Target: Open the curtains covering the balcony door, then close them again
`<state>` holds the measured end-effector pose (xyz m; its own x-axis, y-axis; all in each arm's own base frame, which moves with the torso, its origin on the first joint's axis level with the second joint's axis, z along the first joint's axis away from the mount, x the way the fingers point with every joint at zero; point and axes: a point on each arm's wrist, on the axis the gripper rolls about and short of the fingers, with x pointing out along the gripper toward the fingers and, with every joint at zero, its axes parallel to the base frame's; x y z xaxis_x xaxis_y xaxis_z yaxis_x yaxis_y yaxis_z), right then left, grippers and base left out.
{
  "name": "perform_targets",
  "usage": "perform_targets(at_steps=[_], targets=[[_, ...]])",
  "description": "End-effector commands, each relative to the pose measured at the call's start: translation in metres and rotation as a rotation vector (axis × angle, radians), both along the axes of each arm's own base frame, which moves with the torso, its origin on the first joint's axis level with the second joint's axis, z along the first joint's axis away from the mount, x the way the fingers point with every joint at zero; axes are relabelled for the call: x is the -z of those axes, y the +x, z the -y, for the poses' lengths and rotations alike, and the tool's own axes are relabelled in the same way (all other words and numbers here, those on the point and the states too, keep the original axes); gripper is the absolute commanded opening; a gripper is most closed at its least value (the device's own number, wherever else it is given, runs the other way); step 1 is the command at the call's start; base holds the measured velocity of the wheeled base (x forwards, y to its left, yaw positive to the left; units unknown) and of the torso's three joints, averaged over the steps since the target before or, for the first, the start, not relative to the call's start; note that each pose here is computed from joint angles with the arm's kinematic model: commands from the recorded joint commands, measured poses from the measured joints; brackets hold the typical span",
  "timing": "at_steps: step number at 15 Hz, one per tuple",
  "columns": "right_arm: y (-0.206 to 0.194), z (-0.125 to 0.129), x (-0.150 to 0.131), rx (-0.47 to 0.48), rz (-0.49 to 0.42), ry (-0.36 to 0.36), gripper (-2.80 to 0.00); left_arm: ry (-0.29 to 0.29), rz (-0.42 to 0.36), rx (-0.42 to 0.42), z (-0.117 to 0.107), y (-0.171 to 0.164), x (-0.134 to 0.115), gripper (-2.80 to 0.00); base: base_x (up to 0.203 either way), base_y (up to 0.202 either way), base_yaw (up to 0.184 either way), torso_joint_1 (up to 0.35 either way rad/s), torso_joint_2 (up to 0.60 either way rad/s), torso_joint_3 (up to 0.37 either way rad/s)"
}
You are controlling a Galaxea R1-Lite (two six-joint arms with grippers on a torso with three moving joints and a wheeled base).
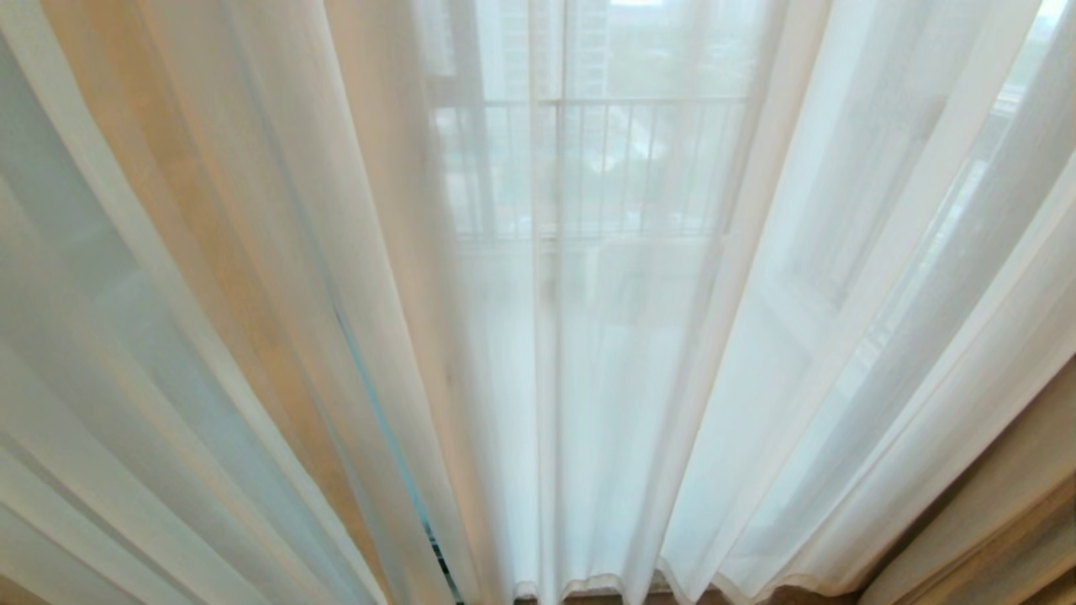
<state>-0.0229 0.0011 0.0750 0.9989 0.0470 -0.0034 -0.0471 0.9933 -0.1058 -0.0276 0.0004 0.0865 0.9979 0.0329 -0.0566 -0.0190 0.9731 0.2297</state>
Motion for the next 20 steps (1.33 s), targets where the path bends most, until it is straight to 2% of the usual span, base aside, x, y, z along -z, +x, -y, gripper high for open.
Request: perform_targets(at_steps=[1, 3, 5, 20], targets=[[0.0001, 0.0, 0.0, -0.001, -0.001, -0.001, -2.8, -0.031, 0.024, 0.045, 0.001, 0.0015, 0.0068, -2.8, 0.0, 0.0, 0.0, 0.0, 0.0, 0.0], [0.0001, 0.0, 0.0, -0.001, -0.001, -0.001, -2.8, -0.072, 0.056, 0.069, 0.0016, 0.0045, 0.0094, -2.8, 0.0, 0.0, 0.0, 0.0, 0.0, 0.0], [0.0001, 0.0, 0.0, -0.001, -0.001, -0.001, -2.8, -0.136, 0.055, 0.034, 0.0008, 0.005, 0.0111, -2.8, 0.0, 0.0, 0.0, 0.0, 0.0, 0.0], [0.0001, 0.0, 0.0, -0.001, -0.001, -0.001, -2.8, -0.15, 0.055, 0.025, 0.0006, 0.005, 0.0111, -2.8, 0.0, 0.0, 0.0, 0.0, 0.0, 0.0]])
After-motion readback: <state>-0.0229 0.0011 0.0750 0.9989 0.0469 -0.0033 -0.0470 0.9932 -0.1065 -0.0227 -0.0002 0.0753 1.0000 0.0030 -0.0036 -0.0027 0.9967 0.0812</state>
